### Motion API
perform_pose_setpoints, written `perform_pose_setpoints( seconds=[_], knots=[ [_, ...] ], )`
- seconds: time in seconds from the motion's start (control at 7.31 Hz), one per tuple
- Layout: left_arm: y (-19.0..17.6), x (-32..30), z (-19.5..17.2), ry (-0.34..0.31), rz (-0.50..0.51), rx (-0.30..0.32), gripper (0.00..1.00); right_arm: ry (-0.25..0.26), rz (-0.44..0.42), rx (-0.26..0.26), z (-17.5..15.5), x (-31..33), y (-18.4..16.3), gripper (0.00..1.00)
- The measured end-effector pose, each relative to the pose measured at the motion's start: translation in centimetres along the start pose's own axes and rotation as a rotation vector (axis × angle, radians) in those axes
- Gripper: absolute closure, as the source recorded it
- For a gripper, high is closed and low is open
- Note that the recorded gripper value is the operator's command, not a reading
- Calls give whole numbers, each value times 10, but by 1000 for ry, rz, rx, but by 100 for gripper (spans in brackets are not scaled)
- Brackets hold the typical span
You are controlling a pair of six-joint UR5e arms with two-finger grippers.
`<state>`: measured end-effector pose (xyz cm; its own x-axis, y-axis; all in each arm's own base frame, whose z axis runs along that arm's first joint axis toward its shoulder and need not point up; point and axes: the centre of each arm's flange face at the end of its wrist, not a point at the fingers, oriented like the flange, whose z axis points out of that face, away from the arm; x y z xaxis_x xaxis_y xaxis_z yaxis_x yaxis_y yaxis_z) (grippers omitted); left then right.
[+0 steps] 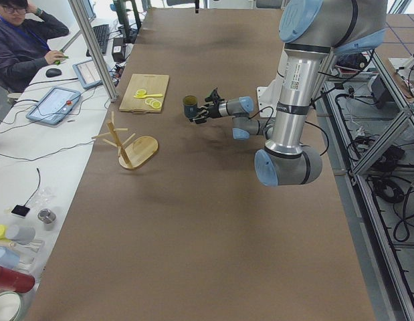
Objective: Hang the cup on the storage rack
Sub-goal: 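Reach the left gripper to the teal mug handle and grasp it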
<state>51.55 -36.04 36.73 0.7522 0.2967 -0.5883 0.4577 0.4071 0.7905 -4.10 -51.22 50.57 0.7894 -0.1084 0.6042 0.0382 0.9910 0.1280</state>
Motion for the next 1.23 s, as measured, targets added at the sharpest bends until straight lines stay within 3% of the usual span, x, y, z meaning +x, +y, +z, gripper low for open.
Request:
perform_pose_setpoints(
  seconds=[0.68,1.1,1.23],
  knots=[
    [6,10,14,-15,16,-24,18,1,1,4,-2,-1,-1,0],
    [6,17,26,-9,7,-46,42,2,0,6,-2,-1,-1,0],
    [6,14,30,-12,8,-52,45,2,0,7,-2,-2,-1,0]
  ],
)
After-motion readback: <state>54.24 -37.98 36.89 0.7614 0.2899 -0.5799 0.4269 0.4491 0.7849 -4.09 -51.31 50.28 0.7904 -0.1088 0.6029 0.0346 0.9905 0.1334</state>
